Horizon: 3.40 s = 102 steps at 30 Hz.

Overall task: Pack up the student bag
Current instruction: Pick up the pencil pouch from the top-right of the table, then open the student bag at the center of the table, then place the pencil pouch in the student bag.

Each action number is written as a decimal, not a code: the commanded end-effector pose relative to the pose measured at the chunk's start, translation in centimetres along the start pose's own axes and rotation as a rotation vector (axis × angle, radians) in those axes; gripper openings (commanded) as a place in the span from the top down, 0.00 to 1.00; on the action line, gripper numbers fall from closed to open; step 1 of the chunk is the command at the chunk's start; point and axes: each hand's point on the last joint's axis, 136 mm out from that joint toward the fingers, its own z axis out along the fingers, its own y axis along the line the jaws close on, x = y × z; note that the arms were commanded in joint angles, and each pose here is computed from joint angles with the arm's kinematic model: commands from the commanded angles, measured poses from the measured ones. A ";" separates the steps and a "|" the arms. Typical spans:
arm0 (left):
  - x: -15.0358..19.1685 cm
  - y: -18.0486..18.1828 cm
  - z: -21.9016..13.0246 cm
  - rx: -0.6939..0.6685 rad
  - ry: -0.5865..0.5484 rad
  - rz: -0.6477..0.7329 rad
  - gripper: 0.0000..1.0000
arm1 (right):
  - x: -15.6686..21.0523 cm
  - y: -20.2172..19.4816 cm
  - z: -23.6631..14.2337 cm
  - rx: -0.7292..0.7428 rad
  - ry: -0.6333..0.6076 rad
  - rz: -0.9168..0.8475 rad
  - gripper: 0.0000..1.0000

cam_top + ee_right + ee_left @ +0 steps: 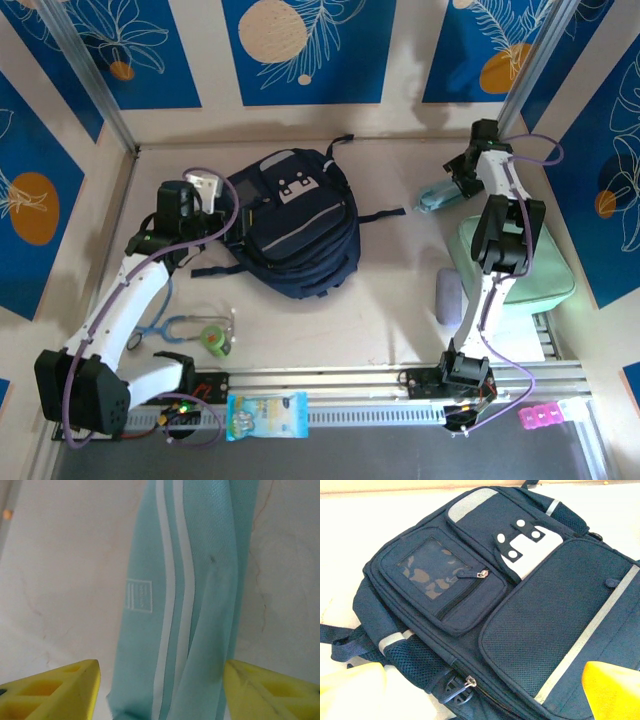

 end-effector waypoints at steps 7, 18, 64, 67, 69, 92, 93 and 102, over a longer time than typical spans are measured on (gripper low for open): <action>-1.9 -0.6 0.5 0.045 -0.035 0.035 0.00 | 0.1 -1.1 2.4 0.063 0.023 0.037 0.40; -2.6 -4.5 0.9 0.256 -0.010 0.015 0.00 | 1.3 3.3 -1.4 -0.160 -0.036 -0.012 0.97; 9.3 -15.2 11.0 0.263 0.615 0.677 0.36 | 16.1 -2.6 -19.4 -0.494 -0.012 -0.038 1.00; 9.5 -15.5 11.3 0.279 0.628 0.677 0.38 | 16.3 -2.5 -19.2 -0.507 0.006 -0.032 1.00; 9.4 -15.7 11.4 0.285 0.628 0.674 0.41 | 16.5 -2.7 -18.8 -0.515 0.034 -0.018 1.00; -4.5 -19.8 4.8 0.395 0.255 0.414 1.00 | 20.3 -1.8 -21.5 -0.769 0.211 -0.188 0.99; -5.3 -20.0 4.3 0.401 0.222 0.407 1.00 | 21.0 -1.3 -21.9 -0.790 0.226 -0.223 0.98; -9.9 -22.0 1.3 0.482 0.022 0.329 1.00 | 31.3 4.8 -23.7 -0.921 0.439 -0.421 0.98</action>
